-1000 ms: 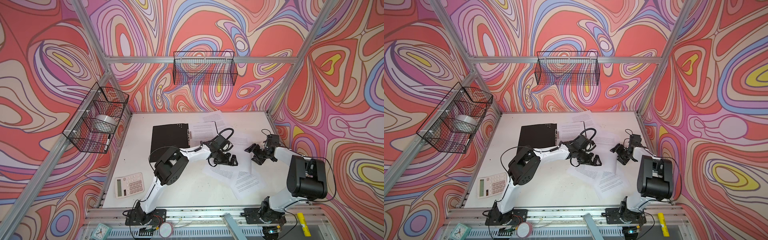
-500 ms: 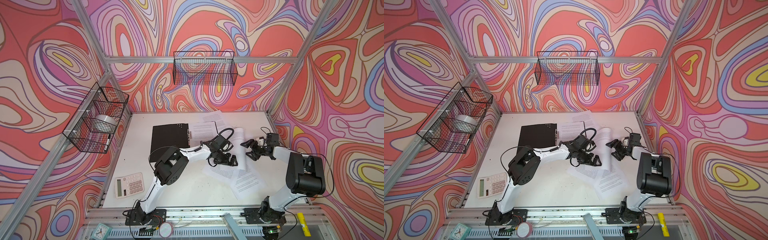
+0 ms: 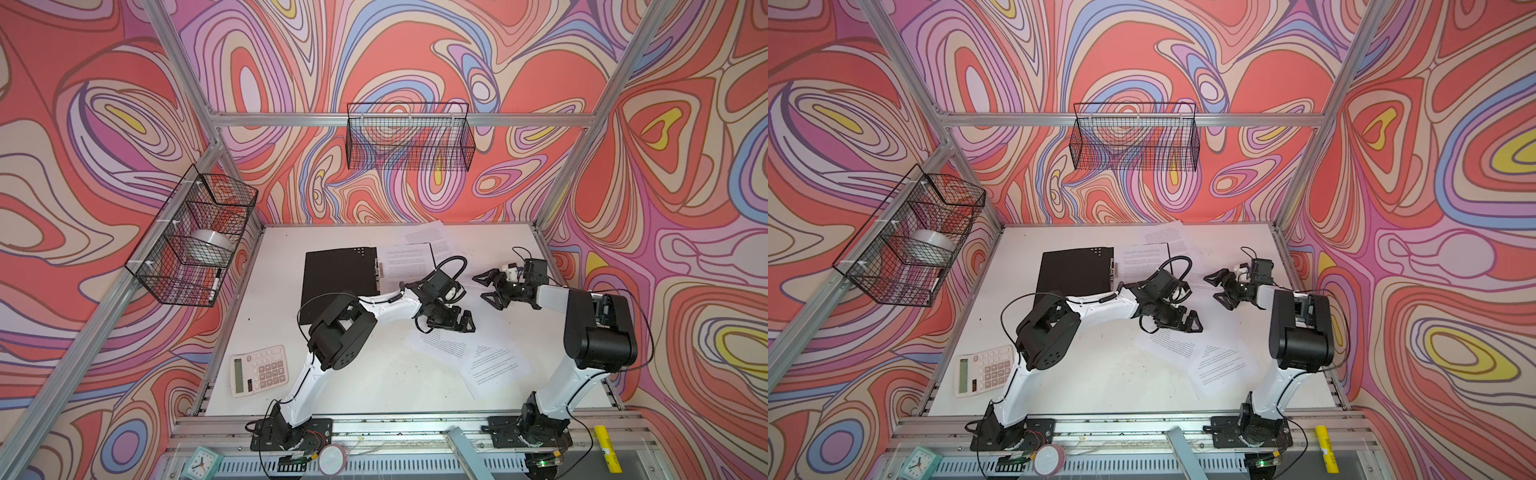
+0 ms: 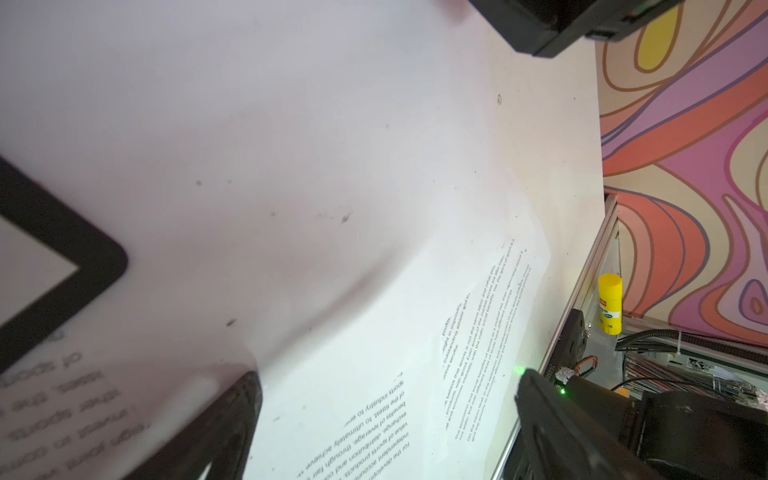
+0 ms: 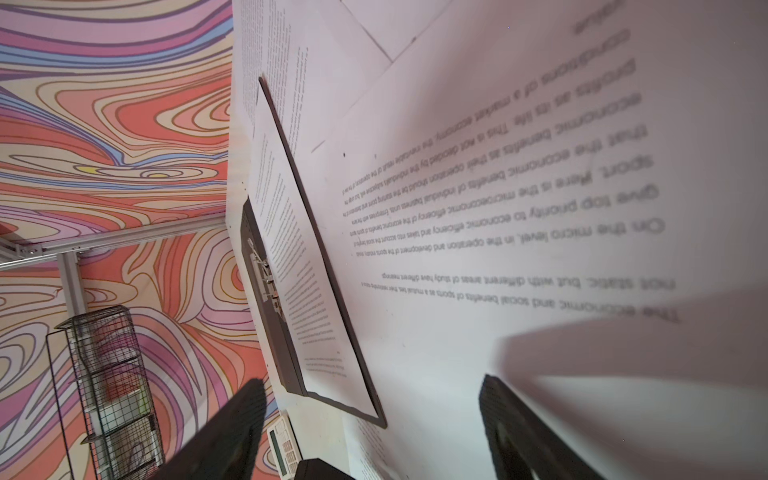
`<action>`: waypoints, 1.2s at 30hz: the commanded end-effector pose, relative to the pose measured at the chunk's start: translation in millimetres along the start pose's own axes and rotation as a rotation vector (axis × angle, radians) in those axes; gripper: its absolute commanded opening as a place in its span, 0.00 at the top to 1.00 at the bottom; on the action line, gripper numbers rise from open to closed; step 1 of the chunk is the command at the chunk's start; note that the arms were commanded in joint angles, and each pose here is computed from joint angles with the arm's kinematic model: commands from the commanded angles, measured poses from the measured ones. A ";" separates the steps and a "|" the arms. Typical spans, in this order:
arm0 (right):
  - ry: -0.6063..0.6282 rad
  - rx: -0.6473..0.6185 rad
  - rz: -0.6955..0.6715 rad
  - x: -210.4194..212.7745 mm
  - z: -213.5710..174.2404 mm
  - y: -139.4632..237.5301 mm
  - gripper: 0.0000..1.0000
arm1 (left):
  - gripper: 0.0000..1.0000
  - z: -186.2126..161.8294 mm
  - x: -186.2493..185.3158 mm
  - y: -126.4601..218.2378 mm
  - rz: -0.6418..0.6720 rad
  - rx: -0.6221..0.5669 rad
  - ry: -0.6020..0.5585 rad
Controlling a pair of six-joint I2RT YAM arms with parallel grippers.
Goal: Put the files into the folder
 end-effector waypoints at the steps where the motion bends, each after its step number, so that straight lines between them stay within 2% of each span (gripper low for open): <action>1: 0.022 -0.035 -0.175 -9.7 -6.0 25.5 0.14 | 0.04 -35.5 72.5 -25.5 0.187 0.114 0.125; 7: -0.012 -0.038 -0.412 -37.7 -27.1 64.8 0.12 | 0.04 -33.6 74.1 -25.0 0.183 0.111 0.136; 16: -0.118 0.042 -0.514 -65.6 -80.0 82.2 0.04 | 0.04 -33.2 74.4 -24.5 0.182 0.112 0.138; 28: -0.156 0.101 -0.471 -73.1 -107.5 71.8 0.02 | 0.04 -32.9 74.8 -25.6 0.181 0.113 0.141; 36: -0.121 0.089 -0.270 -49.4 -92.9 48.1 0.02 | 0.04 -33.9 77.1 -29.1 0.180 0.123 0.144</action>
Point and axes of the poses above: each gripper's point midway between its finger pads, its own y axis back along the fingers, its own x axis along the line the jaws close on, z = x × y, the point moved 1 cm from there along y, back along the fingers, and after that the axes turned 12 degrees about y, right-handed, at the moved point
